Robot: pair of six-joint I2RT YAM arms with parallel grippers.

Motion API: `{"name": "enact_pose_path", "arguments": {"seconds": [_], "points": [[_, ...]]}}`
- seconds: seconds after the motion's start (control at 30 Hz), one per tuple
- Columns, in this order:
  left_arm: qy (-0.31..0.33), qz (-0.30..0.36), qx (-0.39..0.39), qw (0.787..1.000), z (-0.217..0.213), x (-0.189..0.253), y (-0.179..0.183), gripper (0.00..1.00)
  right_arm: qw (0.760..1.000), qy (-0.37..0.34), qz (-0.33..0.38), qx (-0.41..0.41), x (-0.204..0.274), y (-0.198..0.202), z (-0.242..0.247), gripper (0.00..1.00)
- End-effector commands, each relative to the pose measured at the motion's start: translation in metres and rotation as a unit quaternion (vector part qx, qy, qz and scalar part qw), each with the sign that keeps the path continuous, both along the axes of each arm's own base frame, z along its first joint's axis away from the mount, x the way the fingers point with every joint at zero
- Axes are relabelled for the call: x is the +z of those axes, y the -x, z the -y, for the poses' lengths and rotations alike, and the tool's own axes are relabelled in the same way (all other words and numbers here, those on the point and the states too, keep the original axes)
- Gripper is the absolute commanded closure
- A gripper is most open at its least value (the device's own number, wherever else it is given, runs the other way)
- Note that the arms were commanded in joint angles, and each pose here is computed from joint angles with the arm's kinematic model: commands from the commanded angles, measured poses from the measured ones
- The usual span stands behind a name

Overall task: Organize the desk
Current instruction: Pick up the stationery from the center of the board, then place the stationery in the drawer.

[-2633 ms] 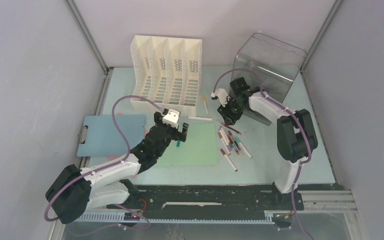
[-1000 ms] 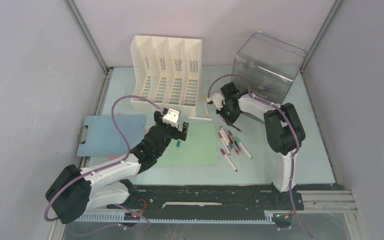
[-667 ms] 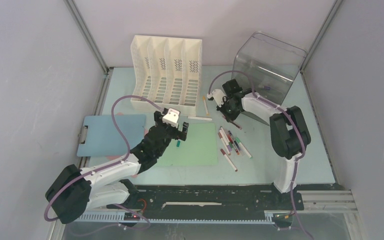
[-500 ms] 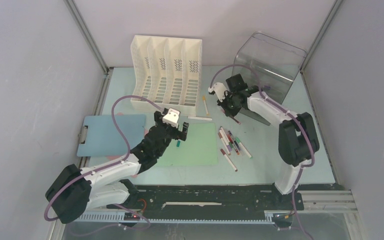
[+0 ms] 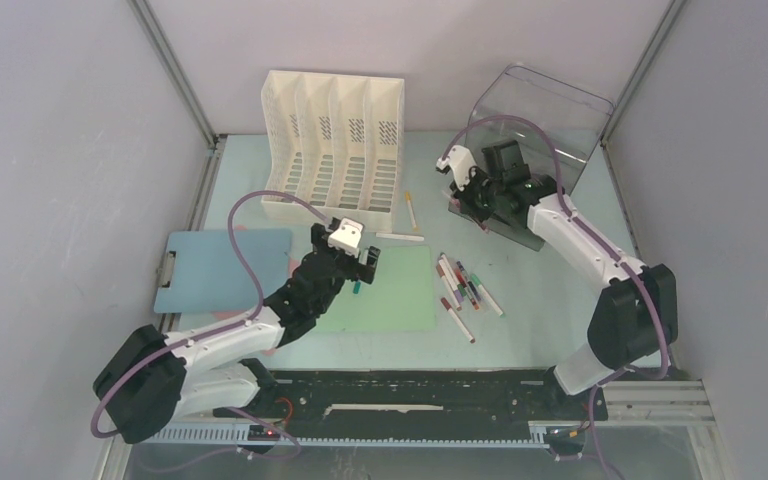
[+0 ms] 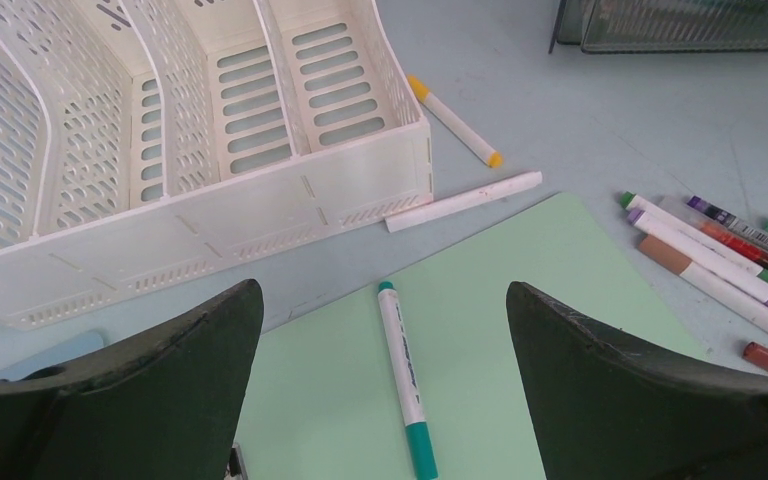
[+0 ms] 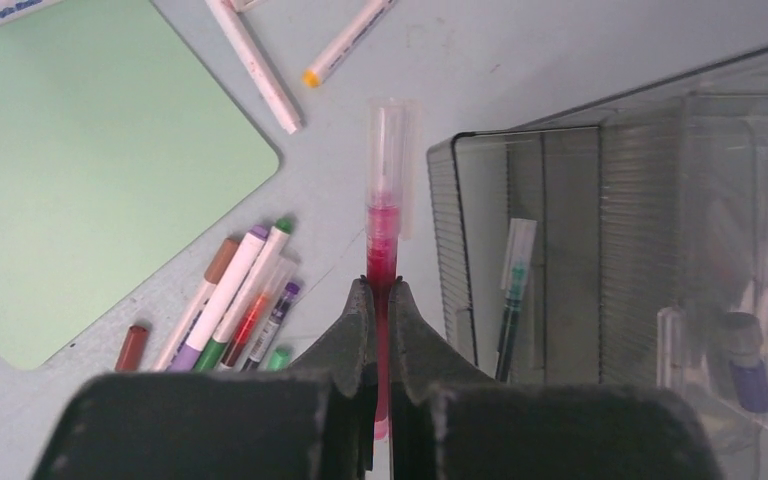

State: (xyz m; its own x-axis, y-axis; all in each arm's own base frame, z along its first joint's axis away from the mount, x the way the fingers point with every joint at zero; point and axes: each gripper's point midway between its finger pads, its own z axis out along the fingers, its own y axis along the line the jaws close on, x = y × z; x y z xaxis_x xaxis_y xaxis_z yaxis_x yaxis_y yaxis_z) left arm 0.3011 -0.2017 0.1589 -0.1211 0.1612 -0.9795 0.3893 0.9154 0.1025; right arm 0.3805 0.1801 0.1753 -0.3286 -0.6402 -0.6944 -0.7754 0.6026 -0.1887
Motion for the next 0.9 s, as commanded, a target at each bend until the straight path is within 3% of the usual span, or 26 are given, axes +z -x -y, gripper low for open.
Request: {"name": "enact_pose_path", "arguments": {"seconds": [0.0, 0.87], "points": [[0.003, 0.024, 0.002, 1.0, 0.007, 0.021, -0.007, 0.0, 0.999, -0.01, 0.049, -0.016, 0.021, -0.013, 0.011, 1.0], [-0.008, 0.025, 0.002, 1.0, 0.01, 0.021, -0.006, 0.0, 0.978, 0.1, 0.125, -0.133, 0.009, -0.054, 0.077, 1.0]]}}
